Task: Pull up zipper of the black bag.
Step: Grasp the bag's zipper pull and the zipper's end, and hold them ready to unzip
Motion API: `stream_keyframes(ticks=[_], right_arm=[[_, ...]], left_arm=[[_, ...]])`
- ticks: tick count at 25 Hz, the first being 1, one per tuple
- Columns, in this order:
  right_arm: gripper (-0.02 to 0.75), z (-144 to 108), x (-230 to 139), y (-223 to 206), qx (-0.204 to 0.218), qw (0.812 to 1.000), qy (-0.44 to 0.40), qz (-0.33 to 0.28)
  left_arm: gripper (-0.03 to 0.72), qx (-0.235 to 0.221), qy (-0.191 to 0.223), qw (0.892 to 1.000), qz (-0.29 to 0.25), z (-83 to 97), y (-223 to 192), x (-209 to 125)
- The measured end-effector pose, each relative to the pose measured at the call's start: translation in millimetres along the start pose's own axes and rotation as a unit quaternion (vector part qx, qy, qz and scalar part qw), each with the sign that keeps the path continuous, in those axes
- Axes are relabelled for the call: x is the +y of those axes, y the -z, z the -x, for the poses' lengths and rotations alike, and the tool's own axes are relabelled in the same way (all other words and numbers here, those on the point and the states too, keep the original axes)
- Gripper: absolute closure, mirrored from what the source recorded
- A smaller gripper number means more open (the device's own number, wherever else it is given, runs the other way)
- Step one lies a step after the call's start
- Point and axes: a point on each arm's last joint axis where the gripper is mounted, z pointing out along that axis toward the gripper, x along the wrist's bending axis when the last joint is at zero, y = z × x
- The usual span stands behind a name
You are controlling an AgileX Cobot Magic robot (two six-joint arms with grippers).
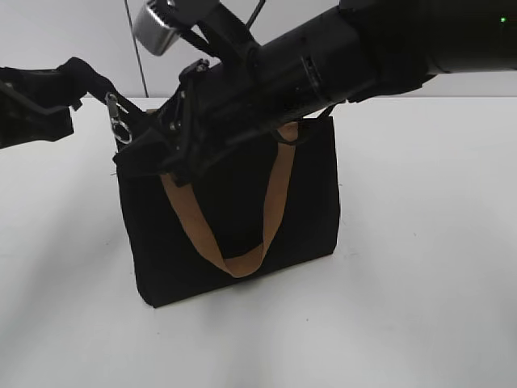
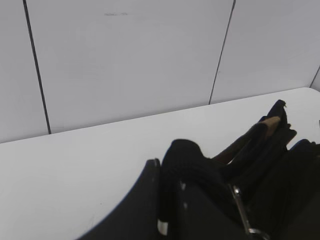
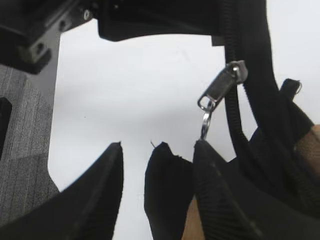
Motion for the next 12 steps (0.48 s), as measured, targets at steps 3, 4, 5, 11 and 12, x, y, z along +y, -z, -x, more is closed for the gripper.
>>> stream_keyframes(ticks=[3,4,5,11,12], right_arm=[[0.378,3.2,-4.5,-5.7,-0.002,1.000,-0.012,-0.002],[0.378,4.0,-5.2,-7.0,-0.003,1.000,-0.017,-0.001],[0.378,5.3,-5.9,-8.1,-0.007,1.000,-0.023,0.000],[0.391,9.9,-4.9,-9.3,-0.028,0.999,-0.038,0.013],[0.405,10.0,-4.8,-9.5,-0.028,0.999,-0.038,0.014]], left_arm=[[0.676,0.000,0.000,1.000,0.000,0.0,0.0,0.0],[0.676,0.000,0.000,1.000,0.000,0.0,0.0,0.0],[0.676,0.000,0.000,1.000,0.000,0.0,0.0,0.0],[0.676,0.000,0.000,1.000,0.000,0.0,0.0,0.0],[0.676,0.000,0.000,1.000,0.000,0.0,0.0,0.0]])
